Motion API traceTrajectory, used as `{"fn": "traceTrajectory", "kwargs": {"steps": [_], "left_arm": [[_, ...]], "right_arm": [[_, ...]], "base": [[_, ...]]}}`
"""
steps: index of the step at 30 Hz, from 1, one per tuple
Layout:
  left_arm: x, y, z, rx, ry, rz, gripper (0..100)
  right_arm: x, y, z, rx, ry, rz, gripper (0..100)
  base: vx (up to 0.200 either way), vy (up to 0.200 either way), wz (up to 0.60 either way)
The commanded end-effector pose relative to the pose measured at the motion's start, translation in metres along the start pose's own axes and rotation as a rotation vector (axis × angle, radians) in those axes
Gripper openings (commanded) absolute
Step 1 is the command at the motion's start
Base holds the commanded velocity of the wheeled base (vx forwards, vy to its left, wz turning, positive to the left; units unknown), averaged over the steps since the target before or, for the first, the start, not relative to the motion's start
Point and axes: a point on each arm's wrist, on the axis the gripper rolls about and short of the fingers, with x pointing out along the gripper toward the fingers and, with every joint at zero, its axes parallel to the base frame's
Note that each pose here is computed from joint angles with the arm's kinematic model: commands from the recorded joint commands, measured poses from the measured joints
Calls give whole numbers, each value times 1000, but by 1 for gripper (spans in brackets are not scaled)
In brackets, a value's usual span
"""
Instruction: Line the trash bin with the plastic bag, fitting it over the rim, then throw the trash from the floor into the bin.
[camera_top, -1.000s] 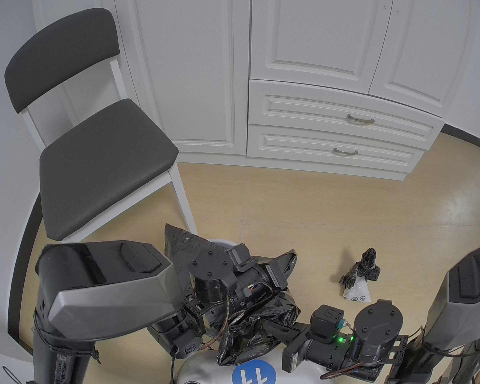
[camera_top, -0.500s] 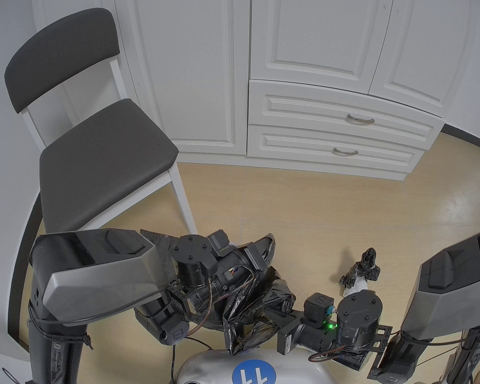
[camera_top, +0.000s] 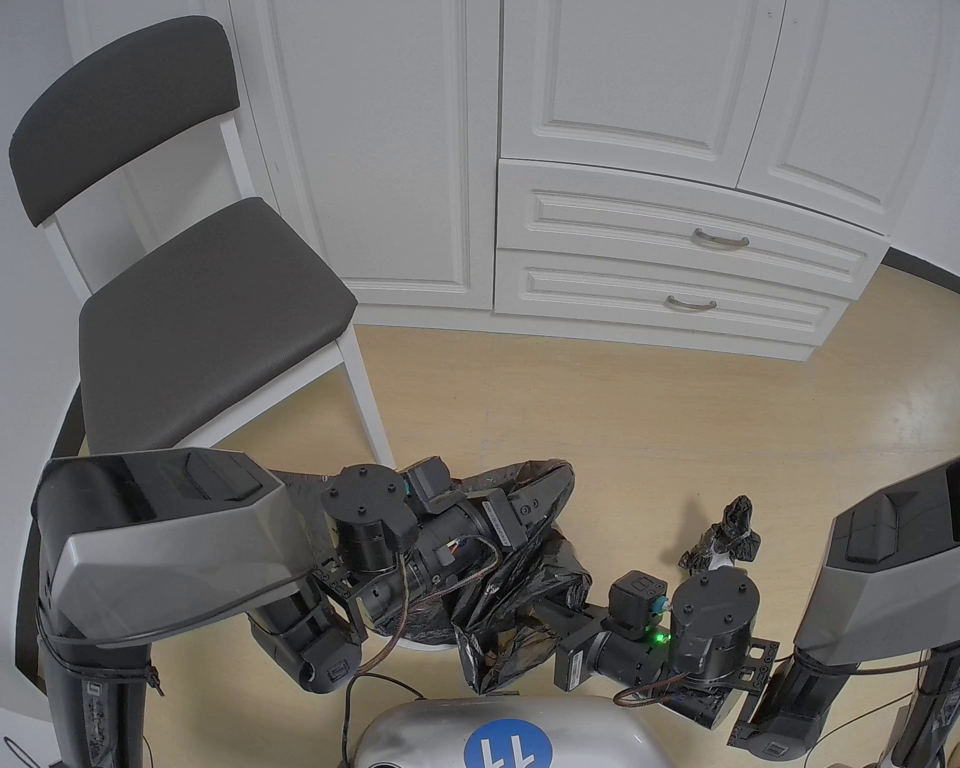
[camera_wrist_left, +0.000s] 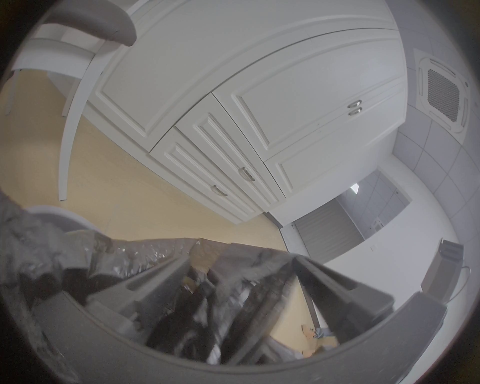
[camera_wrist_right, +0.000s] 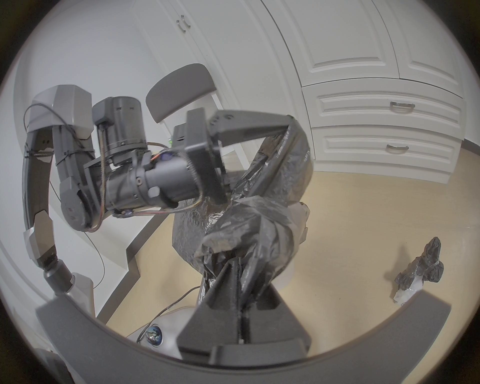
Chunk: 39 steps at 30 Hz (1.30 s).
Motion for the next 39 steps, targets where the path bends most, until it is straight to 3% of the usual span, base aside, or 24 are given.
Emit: {"fn": "traceTrajectory", "kwargs": {"steps": [1,8,10,17,20,24,35,39], "left_arm": [[-14,-9,10,39,19,-21,100],[-38,-22,26,161,88,-25,100],[-47,-28,40,211,146,30,100],[-83,-54,74,310,217,103,100],[-107,-44,82,352,276,239,100],[-127,-28,83,330,314,376,100],[-148,-15,80,326,295,519,100],[-152,-1,81,310,303,577,100]], "right_arm": [[4,-6,2,-1,-22,-22,0],[7,-14,0,-23,-14,-51,0],[6,-16,2,-22,-19,-59,0],[0,-16,6,-39,-28,-56,0],[-3,-16,9,-46,-33,-55,0],[-7,-14,13,-48,-47,-48,0],[-15,-12,17,-68,-56,-40,0],[-16,-11,15,-70,-48,-38,0]], "base": [[0,0,0],[0,0,0],[0,0,0],[0,0,0],[0,0,0],[0,0,0],[0,0,0],[0,0,0]]}}
